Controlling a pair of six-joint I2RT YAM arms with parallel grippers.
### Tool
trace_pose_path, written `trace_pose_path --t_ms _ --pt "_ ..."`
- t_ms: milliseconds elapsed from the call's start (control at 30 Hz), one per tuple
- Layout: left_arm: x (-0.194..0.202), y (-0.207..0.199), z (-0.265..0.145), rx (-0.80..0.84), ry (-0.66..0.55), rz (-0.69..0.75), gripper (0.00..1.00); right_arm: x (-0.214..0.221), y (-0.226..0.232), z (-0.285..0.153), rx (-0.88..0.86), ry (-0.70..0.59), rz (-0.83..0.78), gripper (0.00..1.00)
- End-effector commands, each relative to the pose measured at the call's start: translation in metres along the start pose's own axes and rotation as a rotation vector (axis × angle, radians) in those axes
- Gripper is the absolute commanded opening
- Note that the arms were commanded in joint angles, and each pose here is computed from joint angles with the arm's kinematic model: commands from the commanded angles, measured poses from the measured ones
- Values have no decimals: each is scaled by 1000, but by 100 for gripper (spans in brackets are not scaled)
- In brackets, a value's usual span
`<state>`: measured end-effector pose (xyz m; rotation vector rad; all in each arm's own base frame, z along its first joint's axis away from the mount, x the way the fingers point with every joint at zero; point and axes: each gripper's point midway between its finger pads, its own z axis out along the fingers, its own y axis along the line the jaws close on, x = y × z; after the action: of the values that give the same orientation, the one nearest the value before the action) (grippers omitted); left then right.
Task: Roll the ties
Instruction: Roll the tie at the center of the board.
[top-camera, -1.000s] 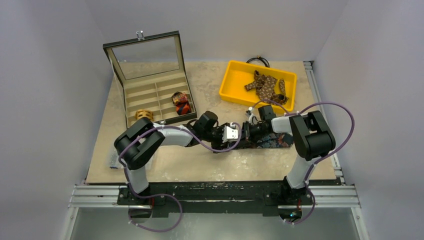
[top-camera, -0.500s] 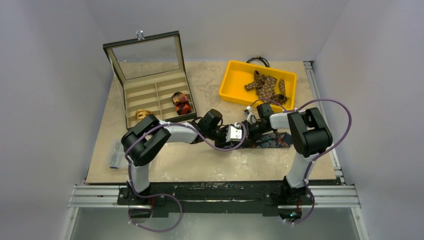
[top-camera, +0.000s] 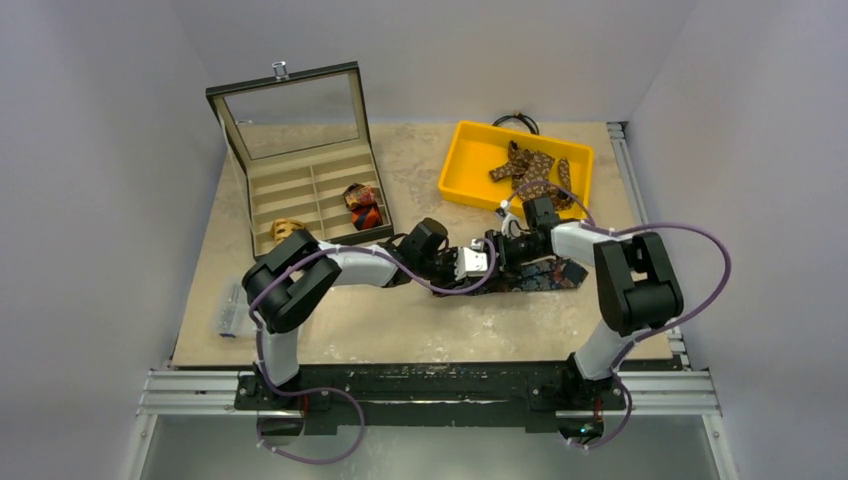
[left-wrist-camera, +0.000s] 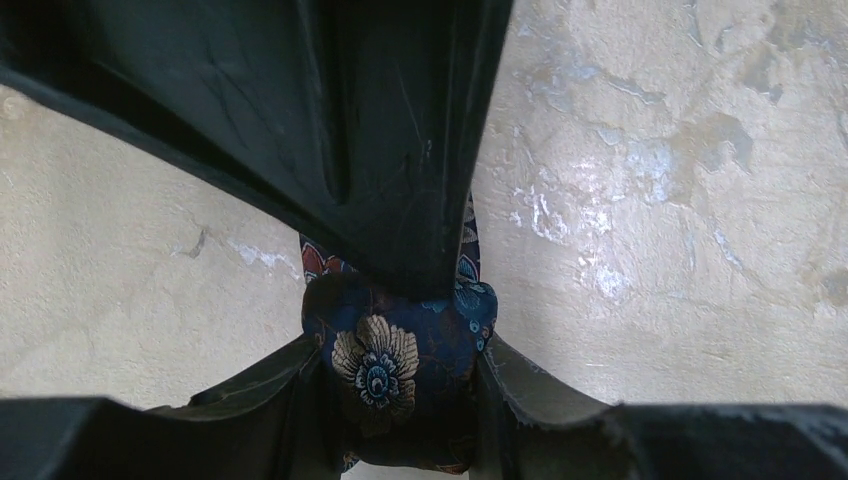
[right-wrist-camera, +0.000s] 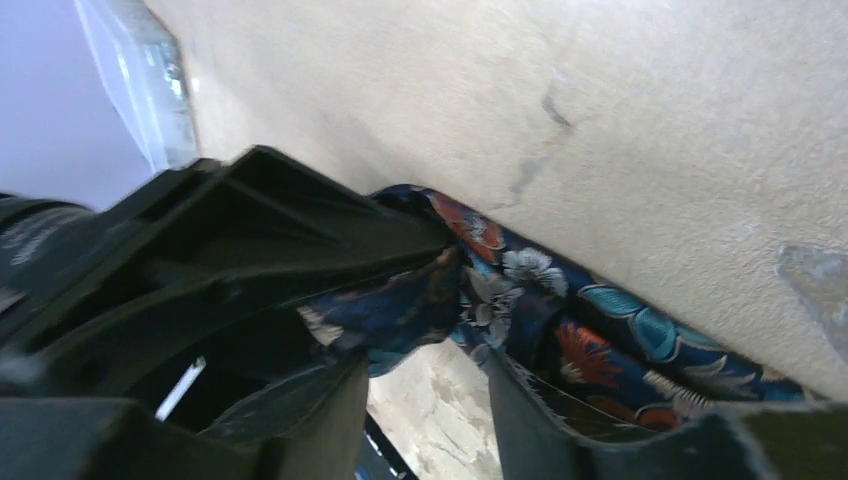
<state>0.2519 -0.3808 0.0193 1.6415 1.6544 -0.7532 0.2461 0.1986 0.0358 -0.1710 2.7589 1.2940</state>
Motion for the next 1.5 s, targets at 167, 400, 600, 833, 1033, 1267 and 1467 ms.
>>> trace_pose_path --t_ms 167,400,600,833,1033,1267,1467 --pt "67 -18 -6 -23 262 -143 23 1 41 -17 -97 -83 -38 65" --pt "61 -21 -4 -10 260 -133 26 -9 27 0 -46 -79 -51 49" --pt "60 -23 -6 1 255 -111 26 -14 13 5 -29 -75 -23 34" --pt "57 -27 -8 12 233 -115 39 -7 4 7 -4 -45 -15 0" --pt "10 -17 -11 18 41 -100 64 -1 -27 6 114 -37 37 0" --pt "-12 -6 0 18 -35 -89 66 -11 -49 2 226 -41 29 0" --pt "-22 6 12 18 -38 -100 58 -17 -56 5 249 -34 36 0"
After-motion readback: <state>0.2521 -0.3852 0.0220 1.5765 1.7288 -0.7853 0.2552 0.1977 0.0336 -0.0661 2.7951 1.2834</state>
